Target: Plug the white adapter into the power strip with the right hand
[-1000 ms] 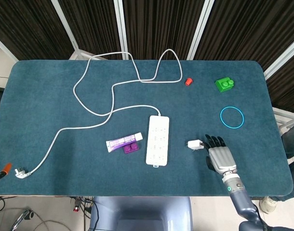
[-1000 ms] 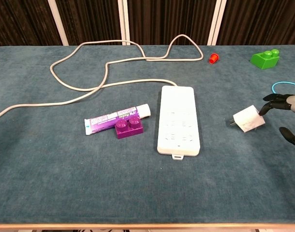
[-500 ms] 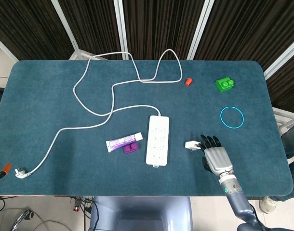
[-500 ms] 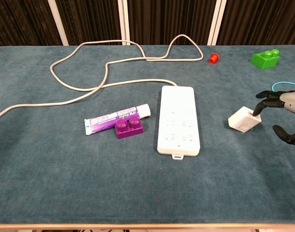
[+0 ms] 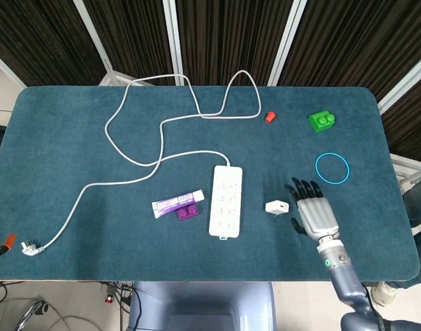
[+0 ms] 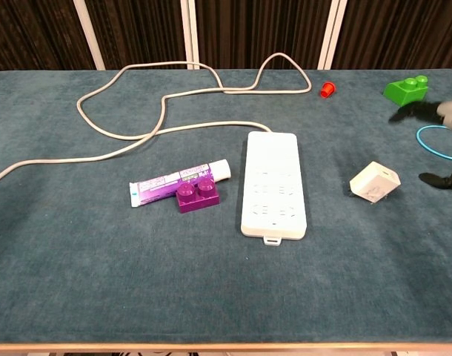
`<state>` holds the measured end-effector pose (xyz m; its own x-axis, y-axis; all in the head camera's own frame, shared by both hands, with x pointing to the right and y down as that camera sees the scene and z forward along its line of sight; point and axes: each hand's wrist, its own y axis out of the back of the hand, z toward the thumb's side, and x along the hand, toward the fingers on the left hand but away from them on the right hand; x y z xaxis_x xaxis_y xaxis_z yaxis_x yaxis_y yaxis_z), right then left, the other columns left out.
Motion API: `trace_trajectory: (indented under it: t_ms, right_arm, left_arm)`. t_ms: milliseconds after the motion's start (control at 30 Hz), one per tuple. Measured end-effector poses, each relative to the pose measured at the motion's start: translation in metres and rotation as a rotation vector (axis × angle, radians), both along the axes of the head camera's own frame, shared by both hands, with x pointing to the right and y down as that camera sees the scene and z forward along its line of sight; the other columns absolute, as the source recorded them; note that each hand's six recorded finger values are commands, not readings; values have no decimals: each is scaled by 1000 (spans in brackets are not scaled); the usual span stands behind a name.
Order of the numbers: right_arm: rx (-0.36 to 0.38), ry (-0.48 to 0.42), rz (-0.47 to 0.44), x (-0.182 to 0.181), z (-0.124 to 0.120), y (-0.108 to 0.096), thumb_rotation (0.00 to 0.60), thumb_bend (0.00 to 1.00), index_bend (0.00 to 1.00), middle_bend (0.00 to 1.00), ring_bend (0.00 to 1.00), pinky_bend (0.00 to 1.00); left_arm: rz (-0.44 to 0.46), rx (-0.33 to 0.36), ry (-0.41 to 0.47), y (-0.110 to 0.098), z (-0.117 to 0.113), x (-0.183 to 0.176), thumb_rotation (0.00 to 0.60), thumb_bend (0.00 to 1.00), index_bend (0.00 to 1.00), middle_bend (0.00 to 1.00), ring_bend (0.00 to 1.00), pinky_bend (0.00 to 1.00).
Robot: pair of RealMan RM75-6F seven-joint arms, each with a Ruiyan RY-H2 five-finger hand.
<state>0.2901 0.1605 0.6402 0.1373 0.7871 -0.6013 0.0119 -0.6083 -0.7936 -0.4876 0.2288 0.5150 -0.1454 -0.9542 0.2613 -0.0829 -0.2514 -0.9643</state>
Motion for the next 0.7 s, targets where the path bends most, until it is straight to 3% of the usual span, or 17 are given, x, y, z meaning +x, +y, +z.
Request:
trace_trajectory:
  t_ms: [233,367,533,700]
  right_arm:
    - [-30,-98,68,0,-3,-17,600,264,0,2,1,0]
    - [-69,-194,139,-2,3,-23,600,263,37,56,58,0]
    - [-77,-254,215,-6,21,-27,600,263,117,91,109,12]
    - [-162,-341,298,-19,38,-26,600,264,157,115,122,20]
  left_arm:
    - [2,0,-1,1,0,1,600,173,172,11,0,75]
    - [3,-2,-5,1,1,2,600,173,172,10,0,76]
    - [2,-3,-7,0,1,1,600,173,172,11,0,75]
    - [-1,-3,-8,0,2,1,600,173,172,11,0,75]
